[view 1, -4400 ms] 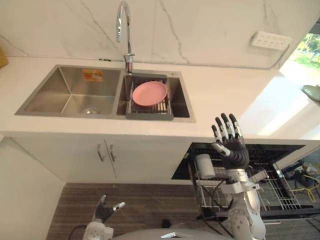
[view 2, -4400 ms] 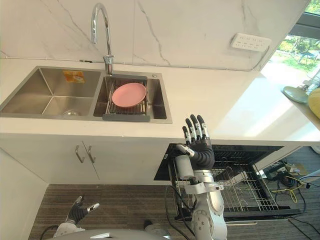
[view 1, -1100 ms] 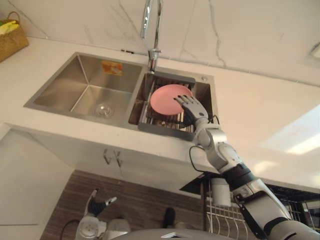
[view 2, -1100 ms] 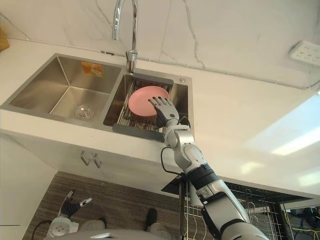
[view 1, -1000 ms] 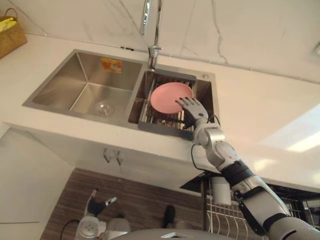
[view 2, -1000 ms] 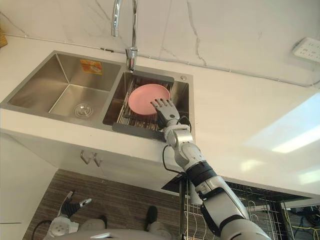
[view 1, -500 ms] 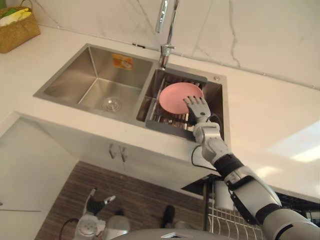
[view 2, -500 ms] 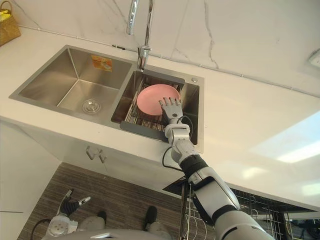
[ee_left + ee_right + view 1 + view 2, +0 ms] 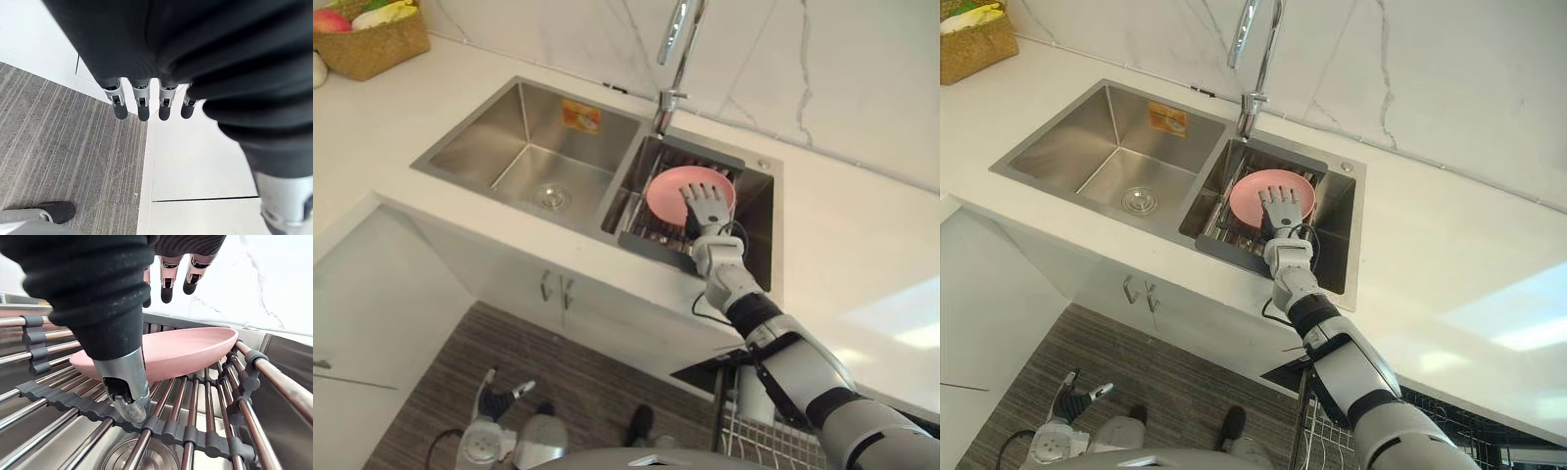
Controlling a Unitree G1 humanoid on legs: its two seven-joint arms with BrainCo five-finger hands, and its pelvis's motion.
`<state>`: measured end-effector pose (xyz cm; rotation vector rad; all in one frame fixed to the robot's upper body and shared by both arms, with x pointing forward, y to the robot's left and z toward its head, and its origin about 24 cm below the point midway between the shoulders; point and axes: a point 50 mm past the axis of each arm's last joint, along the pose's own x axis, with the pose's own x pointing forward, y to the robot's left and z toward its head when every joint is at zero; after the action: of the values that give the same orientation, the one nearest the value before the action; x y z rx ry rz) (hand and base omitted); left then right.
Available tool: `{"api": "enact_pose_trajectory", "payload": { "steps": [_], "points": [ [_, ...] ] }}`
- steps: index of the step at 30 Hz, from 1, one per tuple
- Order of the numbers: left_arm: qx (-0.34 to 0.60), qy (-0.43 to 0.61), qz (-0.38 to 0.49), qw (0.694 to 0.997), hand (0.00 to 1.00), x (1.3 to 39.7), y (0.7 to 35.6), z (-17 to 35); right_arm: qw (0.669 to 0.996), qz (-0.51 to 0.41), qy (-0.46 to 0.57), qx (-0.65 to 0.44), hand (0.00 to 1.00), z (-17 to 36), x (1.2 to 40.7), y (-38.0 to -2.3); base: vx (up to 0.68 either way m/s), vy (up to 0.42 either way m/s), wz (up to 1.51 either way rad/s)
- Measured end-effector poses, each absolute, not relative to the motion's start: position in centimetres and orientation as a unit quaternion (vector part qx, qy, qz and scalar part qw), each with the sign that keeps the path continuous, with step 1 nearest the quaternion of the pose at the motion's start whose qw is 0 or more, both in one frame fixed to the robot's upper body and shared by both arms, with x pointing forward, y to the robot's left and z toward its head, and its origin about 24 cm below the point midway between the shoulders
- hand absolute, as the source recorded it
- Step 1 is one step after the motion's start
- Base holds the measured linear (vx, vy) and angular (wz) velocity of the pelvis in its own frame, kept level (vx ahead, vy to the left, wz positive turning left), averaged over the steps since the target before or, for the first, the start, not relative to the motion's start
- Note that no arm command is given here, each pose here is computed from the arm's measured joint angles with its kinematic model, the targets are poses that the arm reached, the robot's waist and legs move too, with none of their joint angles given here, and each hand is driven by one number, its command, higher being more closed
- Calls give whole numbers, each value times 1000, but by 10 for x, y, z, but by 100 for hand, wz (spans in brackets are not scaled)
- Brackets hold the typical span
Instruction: Walk over to the sink, pick up the cup, carry it to the dishwasher, place the cup inside the dishwasher, then close the dishwasher door
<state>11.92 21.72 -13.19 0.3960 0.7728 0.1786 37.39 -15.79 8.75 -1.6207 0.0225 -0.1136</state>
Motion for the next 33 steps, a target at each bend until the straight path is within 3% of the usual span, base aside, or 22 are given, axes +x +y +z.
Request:
{"api": "enact_pose_trajectory", "payload": {
  "steps": [25, 26, 33],
  "points": [
    [194, 358, 85, 909, 0, 125, 218, -127, 683, -70, 60, -725, 0, 94, 390, -173, -9, 1, 6],
    [194, 358, 85, 909, 0, 125, 218, -127, 690, -69, 70, -717, 100, 94, 390, -174, 0, 0, 0],
    [196, 357, 83, 910, 0, 126, 217, -127, 695, -65, 124, -705, 100, 90, 390, -184, 0, 0, 0]
  ]
}}
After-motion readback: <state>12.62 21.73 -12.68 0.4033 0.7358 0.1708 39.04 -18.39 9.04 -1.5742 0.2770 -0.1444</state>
